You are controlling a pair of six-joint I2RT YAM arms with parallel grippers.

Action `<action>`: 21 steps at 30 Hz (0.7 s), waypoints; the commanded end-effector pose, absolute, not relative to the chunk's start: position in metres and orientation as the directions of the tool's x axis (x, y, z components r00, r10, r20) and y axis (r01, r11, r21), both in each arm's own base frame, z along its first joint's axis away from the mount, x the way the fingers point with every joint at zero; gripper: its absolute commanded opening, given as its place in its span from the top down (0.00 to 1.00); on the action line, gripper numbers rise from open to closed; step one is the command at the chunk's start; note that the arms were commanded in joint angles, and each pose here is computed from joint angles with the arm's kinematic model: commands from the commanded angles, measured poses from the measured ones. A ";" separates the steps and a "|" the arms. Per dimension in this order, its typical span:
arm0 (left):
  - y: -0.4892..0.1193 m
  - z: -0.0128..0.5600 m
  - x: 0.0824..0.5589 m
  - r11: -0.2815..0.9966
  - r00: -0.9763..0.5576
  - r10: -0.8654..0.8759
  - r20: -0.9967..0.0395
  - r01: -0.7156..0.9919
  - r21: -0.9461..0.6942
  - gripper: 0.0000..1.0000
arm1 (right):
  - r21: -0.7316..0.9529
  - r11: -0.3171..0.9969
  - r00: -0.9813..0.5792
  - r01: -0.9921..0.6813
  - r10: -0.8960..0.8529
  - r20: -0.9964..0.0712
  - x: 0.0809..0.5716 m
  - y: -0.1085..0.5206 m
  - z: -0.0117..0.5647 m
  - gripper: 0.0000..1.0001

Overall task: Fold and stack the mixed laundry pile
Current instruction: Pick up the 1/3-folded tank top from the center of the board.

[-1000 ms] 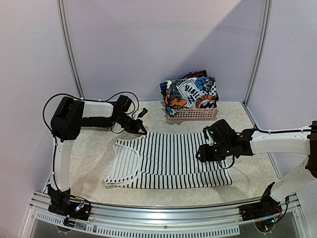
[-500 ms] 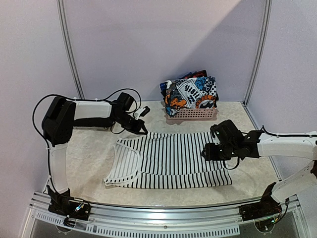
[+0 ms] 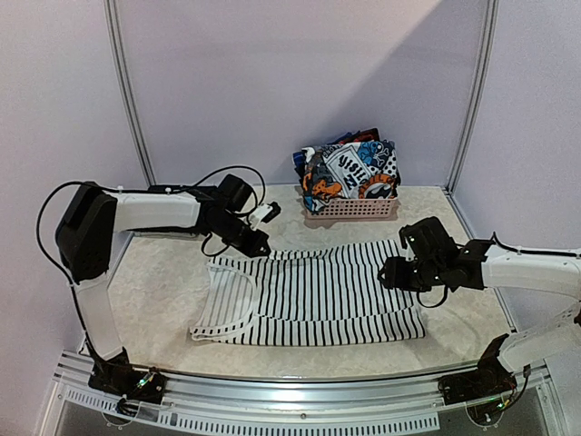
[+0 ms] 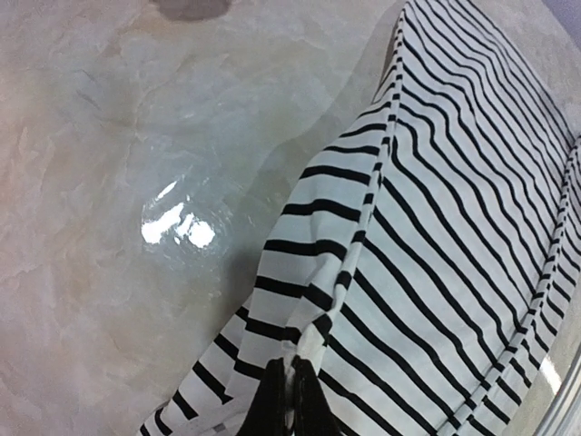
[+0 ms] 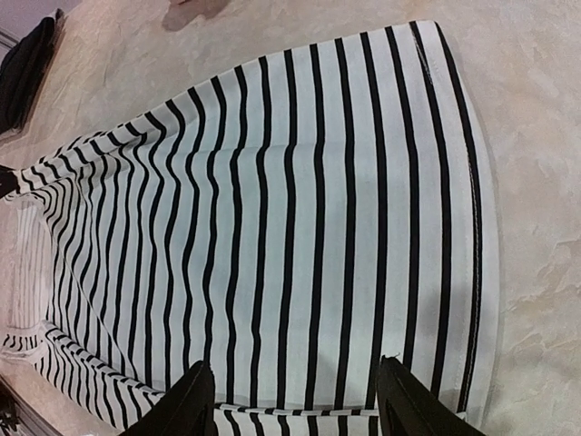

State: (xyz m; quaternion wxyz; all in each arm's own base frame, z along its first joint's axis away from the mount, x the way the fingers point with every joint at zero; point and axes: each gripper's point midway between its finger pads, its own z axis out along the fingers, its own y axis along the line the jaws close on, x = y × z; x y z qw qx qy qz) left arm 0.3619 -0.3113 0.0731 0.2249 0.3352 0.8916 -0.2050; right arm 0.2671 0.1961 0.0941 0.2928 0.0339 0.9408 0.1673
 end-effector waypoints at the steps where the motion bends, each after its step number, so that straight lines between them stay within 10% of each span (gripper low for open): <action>1: -0.310 0.084 0.346 0.696 -0.630 0.538 -0.560 0.707 -0.127 1.00 | 0.367 0.930 -0.820 -0.022 0.193 -0.539 0.270 0.193 0.100 0.37; 9: -0.314 0.069 0.293 0.672 -0.588 0.576 -0.568 0.736 -0.082 1.00 | 0.393 0.918 -0.801 0.049 0.271 -0.534 0.294 0.180 0.112 0.15; 21: -0.315 0.039 0.284 0.691 -0.588 0.580 -0.564 0.722 -0.043 1.00 | 0.078 0.988 -0.862 0.133 0.154 -0.483 0.385 0.172 0.081 0.27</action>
